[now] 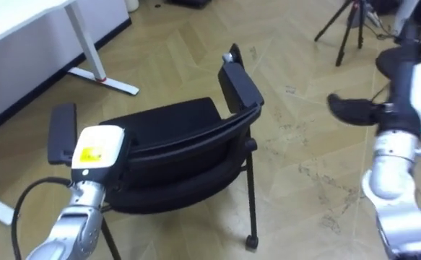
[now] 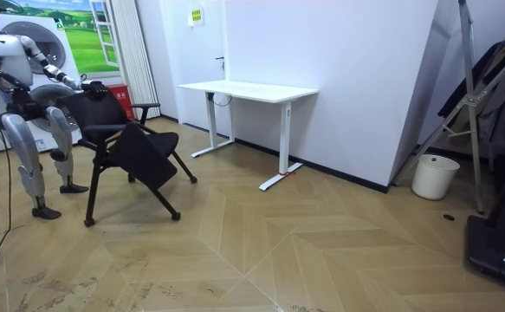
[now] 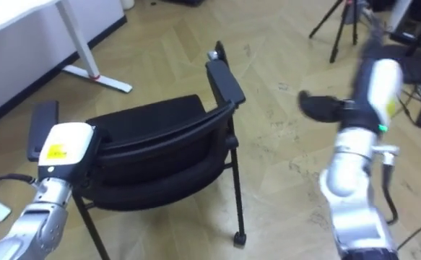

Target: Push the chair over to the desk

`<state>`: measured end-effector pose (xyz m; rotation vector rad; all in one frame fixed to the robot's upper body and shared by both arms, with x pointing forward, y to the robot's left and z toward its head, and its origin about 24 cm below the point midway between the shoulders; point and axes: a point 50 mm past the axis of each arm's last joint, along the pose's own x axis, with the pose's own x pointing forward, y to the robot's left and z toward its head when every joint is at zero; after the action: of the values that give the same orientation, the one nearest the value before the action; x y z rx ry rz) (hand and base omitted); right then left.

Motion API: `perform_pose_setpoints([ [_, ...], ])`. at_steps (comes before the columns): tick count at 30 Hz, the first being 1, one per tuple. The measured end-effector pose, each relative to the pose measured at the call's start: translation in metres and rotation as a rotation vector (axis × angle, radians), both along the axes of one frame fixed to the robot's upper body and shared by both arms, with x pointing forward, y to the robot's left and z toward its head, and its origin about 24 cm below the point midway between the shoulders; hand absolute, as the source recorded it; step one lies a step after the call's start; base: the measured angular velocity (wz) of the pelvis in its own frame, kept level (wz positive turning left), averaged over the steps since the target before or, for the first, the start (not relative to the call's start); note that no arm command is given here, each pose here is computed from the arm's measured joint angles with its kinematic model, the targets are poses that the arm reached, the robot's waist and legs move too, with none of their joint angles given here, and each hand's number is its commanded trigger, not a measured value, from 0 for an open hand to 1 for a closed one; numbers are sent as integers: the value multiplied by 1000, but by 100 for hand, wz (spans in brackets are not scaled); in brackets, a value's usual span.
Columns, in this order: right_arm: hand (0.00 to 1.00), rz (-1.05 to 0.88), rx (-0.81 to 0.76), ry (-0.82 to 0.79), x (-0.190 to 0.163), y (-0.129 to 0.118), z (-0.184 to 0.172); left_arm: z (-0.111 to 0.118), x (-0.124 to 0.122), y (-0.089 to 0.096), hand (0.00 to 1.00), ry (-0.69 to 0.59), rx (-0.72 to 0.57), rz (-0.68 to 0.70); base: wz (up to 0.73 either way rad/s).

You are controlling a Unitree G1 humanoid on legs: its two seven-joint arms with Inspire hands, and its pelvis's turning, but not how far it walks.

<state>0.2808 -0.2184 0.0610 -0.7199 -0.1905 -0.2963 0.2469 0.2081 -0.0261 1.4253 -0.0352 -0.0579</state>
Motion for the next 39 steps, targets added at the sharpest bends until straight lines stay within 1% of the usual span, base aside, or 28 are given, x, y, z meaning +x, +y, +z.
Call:
perform_pose_setpoints([
  [2,0,41,-59,26,1,4,-1,2,4,-4,100,-4,8,-26,8],
  [4,0,115,-181,54,4,16,-1,6,7,-6,100,-12,19,-41,0],
  [11,0,313,-379,163,12,47,-4,14,16,-9,100,-15,63,-82,7],
  [13,0,365,-482,185,14,52,-4,14,17,-10,100,-13,73,-103,5],
  [16,0,425,-596,221,13,53,-6,16,19,-11,100,-17,78,-135,8],
  [21,0,464,-724,306,10,49,-20,20,23,-9,100,-24,94,-170,14],
  [25,0,466,-764,344,10,45,-24,22,24,-9,100,-29,98,-182,2],
  [32,0,478,-798,339,9,44,-24,22,25,-7,100,-32,101,-186,0],
  [35,0,508,-840,360,6,44,-28,23,28,-11,100,-30,102,-202,0],
  [39,0,575,-876,390,0,53,-37,23,30,-15,100,-30,102,-217,2],
])
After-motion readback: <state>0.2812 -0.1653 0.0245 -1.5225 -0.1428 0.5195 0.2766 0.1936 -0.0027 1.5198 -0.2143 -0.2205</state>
